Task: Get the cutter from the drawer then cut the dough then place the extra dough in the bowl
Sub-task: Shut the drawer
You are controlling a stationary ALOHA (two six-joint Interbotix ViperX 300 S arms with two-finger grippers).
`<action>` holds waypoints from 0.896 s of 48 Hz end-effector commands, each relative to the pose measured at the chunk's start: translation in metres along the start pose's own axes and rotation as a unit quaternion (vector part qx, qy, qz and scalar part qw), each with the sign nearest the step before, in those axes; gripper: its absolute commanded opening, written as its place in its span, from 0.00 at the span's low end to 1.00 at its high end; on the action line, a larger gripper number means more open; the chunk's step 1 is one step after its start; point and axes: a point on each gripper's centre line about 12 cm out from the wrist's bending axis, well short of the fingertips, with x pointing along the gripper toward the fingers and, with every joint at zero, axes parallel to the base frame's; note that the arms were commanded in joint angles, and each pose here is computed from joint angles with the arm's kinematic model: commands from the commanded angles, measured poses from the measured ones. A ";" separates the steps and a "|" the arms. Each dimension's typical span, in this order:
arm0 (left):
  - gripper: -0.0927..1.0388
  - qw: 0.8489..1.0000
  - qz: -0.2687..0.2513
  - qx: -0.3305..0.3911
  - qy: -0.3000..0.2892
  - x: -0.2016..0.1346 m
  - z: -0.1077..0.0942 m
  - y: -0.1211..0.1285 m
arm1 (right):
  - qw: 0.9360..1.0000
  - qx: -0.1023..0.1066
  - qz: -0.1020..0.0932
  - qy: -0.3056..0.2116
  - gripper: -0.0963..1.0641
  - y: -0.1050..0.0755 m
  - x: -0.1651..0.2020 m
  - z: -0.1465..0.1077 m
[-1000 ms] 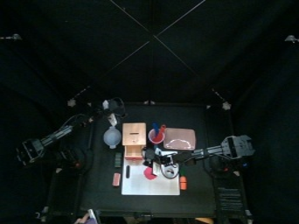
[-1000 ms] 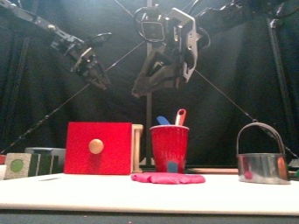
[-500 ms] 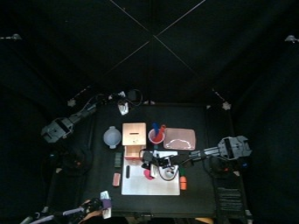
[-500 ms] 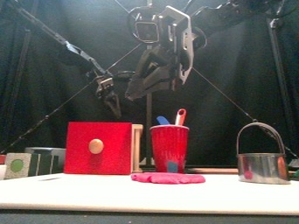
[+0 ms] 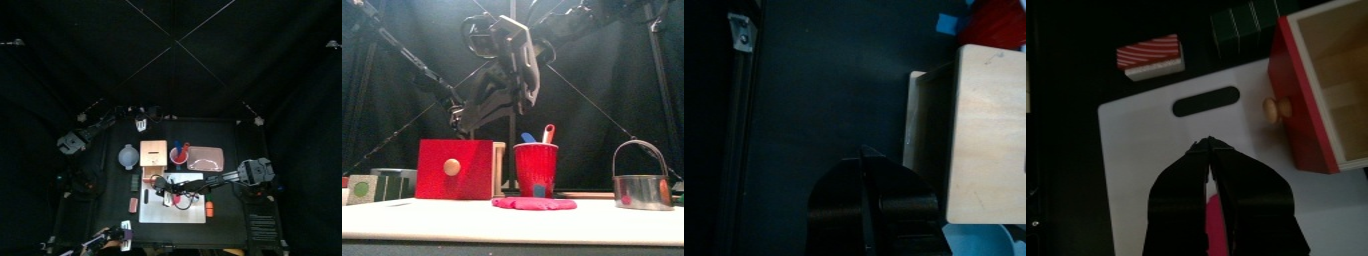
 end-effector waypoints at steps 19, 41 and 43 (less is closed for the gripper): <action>0.35 0.998 -0.022 0.062 0.014 0.019 0.019 -0.027 | 0.999 -0.001 -0.037 0.026 0.23 0.014 0.023 0.033; 0.34 0.995 -0.037 0.087 0.025 0.032 0.020 -0.040 | 0.990 -0.050 -0.112 0.069 0.22 -0.002 0.049 0.036; 0.34 0.995 -0.038 0.087 0.026 0.033 0.019 -0.041 | 0.989 -0.054 -0.118 0.070 0.22 -0.003 0.049 0.036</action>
